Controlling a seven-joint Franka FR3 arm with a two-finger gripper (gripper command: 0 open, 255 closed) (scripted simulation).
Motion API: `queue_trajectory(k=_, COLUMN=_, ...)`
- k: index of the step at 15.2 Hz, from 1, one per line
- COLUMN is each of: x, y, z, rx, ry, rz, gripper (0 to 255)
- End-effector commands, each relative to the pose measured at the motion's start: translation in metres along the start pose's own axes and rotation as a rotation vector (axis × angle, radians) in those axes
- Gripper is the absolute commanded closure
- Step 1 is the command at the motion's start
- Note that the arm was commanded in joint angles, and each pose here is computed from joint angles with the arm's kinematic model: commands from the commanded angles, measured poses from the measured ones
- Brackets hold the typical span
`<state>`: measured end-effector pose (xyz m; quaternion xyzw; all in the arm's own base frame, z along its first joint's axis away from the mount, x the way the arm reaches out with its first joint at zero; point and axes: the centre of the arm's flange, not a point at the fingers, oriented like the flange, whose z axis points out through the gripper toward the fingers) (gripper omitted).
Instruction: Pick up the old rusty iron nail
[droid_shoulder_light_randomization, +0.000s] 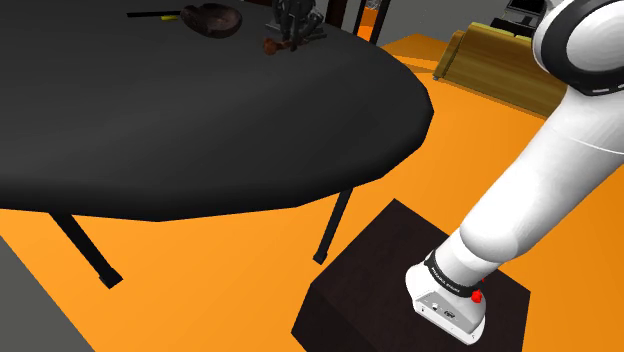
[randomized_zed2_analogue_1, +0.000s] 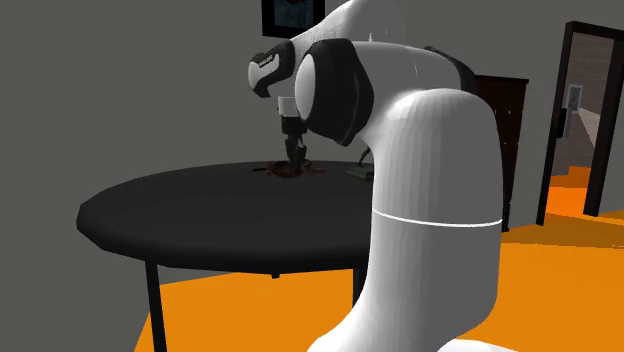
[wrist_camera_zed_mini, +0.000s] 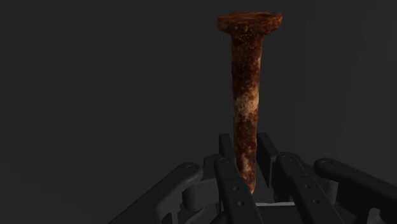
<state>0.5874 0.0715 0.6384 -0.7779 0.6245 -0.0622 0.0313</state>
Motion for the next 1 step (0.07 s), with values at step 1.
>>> queue_trajectory(k=1, x=-0.0004, y=-0.0005, z=-0.0029, rx=0.0, ry=0.0, rz=0.0, gripper=255)
